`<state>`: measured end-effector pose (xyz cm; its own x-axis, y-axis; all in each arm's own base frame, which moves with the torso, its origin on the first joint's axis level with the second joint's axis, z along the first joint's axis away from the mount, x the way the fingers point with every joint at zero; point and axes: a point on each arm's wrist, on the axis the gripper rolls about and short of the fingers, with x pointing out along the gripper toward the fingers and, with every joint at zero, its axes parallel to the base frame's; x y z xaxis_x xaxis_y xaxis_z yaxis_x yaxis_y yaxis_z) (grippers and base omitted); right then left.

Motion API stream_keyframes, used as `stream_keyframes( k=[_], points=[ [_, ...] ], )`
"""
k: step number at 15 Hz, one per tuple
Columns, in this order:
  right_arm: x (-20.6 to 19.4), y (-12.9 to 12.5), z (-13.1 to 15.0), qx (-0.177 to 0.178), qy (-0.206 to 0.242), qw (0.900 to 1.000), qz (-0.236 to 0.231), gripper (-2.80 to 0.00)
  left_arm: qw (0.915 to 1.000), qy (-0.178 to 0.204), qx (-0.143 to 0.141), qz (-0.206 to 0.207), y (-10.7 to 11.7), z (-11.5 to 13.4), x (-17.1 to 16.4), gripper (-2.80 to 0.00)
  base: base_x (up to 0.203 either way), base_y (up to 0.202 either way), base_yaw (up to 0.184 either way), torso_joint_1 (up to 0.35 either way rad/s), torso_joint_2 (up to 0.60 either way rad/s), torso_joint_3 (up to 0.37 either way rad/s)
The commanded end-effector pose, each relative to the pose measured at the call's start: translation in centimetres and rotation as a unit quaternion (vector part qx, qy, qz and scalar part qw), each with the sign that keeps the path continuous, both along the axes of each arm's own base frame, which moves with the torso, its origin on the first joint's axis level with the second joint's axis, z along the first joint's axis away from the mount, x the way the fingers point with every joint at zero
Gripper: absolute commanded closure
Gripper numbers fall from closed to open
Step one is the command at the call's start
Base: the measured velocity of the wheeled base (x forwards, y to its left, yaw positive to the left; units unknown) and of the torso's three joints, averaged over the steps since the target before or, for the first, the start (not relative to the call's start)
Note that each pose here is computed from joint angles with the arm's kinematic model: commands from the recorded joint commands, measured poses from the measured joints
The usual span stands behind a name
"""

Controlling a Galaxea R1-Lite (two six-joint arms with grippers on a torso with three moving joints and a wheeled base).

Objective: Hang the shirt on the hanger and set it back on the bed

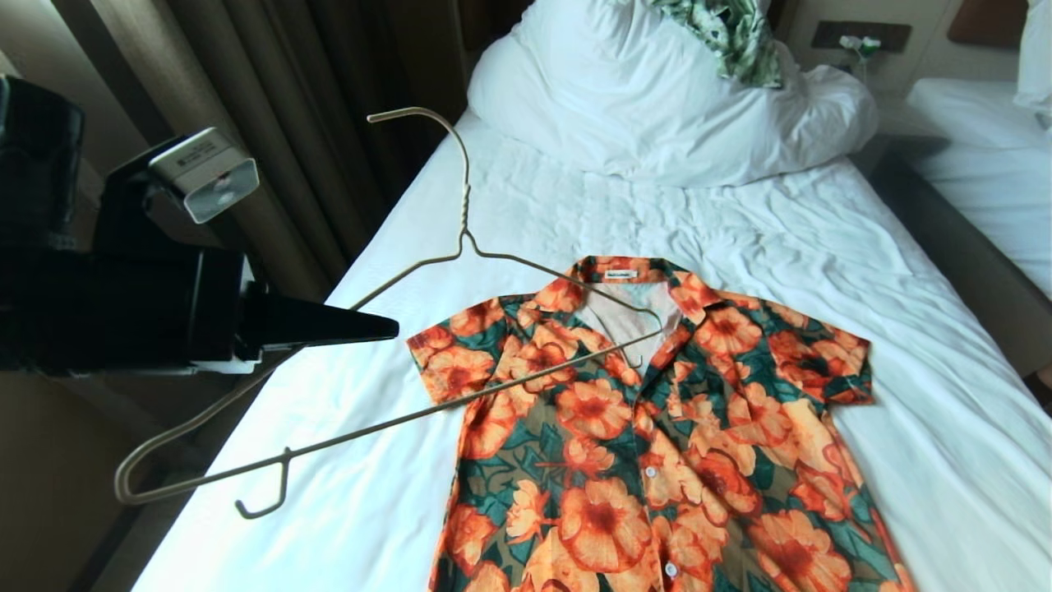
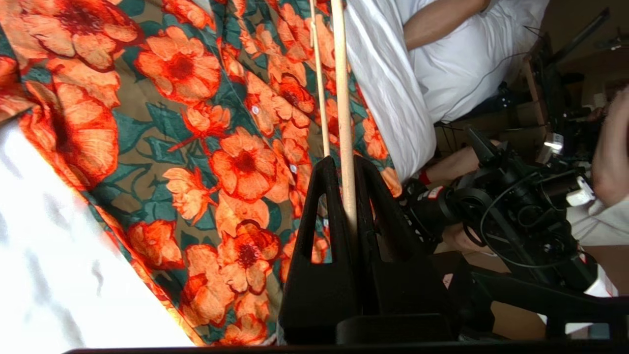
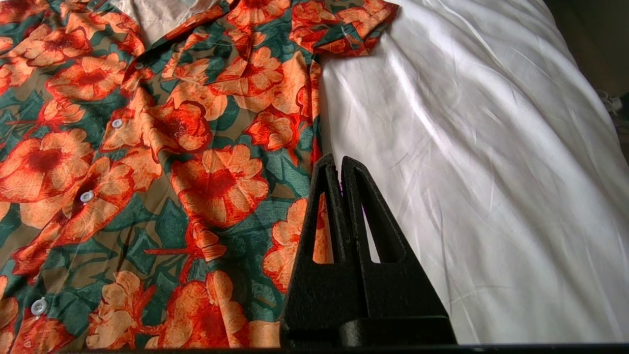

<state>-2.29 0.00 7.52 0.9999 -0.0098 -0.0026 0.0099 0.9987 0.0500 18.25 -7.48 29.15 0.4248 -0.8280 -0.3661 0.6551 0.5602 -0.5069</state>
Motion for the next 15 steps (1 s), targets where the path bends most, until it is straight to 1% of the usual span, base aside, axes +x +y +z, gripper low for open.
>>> stream_keyframes(
  k=[1,3,5,7,8,9,11,15],
  points=[
    [0.0,0.0,0.0,-0.001,0.0,1.0,-0.001,0.0,1.0,0.001,-0.004,-0.008,-0.1,0.1,-0.6,0.0,0.0,0.0,0.0,0.0,0.0,0.0],
    [0.0,0.0,0.0,-0.006,0.001,1.0,-0.002,0.0,0.9998,0.011,-0.004,-0.015,-0.3,-0.4,-0.8,0.0,0.0,0.0,0.0,0.0,0.0,0.0],
    [0.0,0.0,0.0,-0.008,0.002,1.0,-0.002,0.0,0.9997,0.008,-0.005,-0.022,-0.4,-0.3,-1.3,0.0,0.0,0.0,0.0,0.0,0.0,0.0],
    [-0.1,0.0,0.2,-0.012,0.0,1.0,0.001,0.0,0.999,0.006,-0.017,-0.041,-0.3,-0.1,-1.6,0.0,0.0,0.0,0.0,0.0,0.0,0.0],
    [-0.1,0.0,0.5,-0.014,-0.003,1.0,0.003,0.0,0.9979,0.002,-0.03,-0.057,0.0,0.2,-2.0,0.0,0.0,0.0,0.0,0.0,0.0,0.0],
    [-0.2,0.0,1.1,-0.012,-0.005,1.0,0.009,0.0,0.9975,0.002,-0.033,-0.062,0.1,0.2,-2.1,0.0,0.0,0.0,0.0,0.0,0.0,0.0],
    [-0.5,0.1,2.1,-0.01,0.006,1.0,0.017,0.0,0.9976,0.007,-0.031,-0.062,0.1,-0.3,-1.9,0.0,0.0,0.0,0.0,0.0,0.0,0.0],
    [-0.6,0.1,3.3,-0.009,0.023,0.999,0.025,0.0,0.9974,-0.002,-0.034,-0.063,0.1,-0.5,-2.1,0.0,0.0,0.0,0.0,0.0,0.0,0.0]
  ],
)
